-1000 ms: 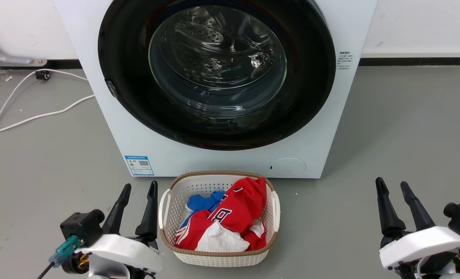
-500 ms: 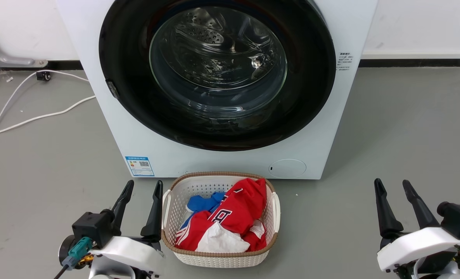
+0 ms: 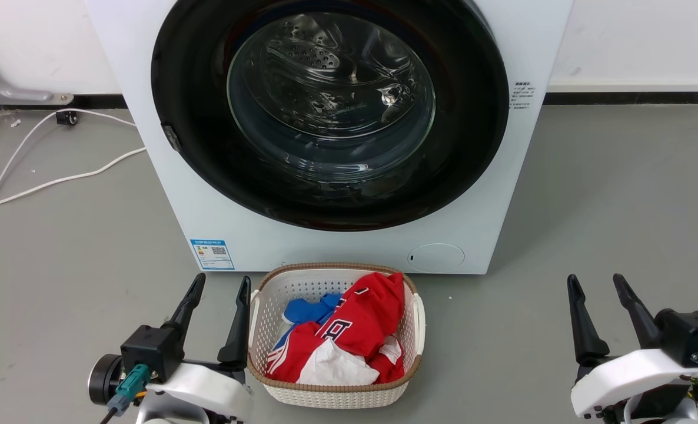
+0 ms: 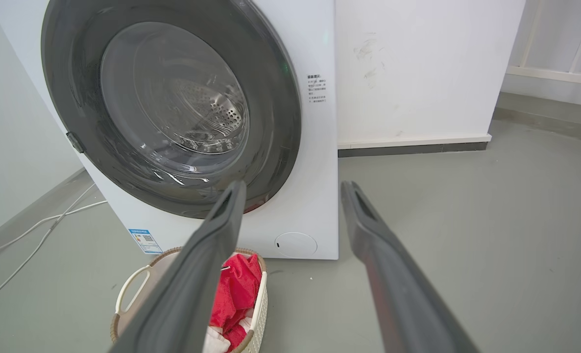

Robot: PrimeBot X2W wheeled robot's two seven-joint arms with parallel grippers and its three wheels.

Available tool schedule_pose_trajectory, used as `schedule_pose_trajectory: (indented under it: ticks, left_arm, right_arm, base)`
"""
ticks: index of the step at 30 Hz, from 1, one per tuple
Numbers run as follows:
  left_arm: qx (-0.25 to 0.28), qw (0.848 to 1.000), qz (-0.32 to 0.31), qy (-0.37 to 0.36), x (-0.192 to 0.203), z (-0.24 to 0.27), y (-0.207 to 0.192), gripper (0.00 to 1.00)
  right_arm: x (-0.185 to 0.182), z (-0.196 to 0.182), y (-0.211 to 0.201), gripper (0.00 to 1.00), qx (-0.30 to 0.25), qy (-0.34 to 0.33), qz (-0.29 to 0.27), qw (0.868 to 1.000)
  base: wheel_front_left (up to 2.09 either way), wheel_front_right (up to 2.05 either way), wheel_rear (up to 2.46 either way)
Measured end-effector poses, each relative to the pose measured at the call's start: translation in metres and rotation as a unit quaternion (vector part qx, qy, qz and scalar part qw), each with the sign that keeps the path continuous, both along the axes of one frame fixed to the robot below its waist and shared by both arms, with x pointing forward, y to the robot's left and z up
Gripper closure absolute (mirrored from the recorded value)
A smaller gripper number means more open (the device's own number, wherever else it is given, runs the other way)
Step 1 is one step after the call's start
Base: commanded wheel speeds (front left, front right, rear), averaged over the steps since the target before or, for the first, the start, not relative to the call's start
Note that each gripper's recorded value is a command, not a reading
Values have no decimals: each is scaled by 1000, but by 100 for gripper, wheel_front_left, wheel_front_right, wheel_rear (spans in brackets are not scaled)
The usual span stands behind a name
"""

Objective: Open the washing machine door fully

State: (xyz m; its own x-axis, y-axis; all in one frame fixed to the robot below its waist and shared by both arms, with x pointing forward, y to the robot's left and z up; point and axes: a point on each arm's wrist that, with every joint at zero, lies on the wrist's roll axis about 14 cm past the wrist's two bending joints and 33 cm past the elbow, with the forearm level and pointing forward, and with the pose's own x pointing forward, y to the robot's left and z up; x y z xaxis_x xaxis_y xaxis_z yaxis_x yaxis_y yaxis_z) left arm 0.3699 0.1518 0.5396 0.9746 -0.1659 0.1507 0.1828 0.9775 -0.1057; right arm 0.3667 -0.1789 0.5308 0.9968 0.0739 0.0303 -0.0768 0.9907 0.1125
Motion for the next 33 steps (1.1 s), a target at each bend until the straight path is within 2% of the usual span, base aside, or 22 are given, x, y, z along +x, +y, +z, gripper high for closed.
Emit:
schedule_pose_trajectory:
  ticks: [26,33]
  left_arm:
    - [54,998,11,-7,2,-8,3,0]
    - [49,999,16,-4,3,-10,5,0]
  right_arm:
    - [1,-7,-8,0,-46,0,-12,999]
    - [2,-10,-8,0,-44,3,-12,999]
  base:
    - [0,0,0]
    - [0,0,0]
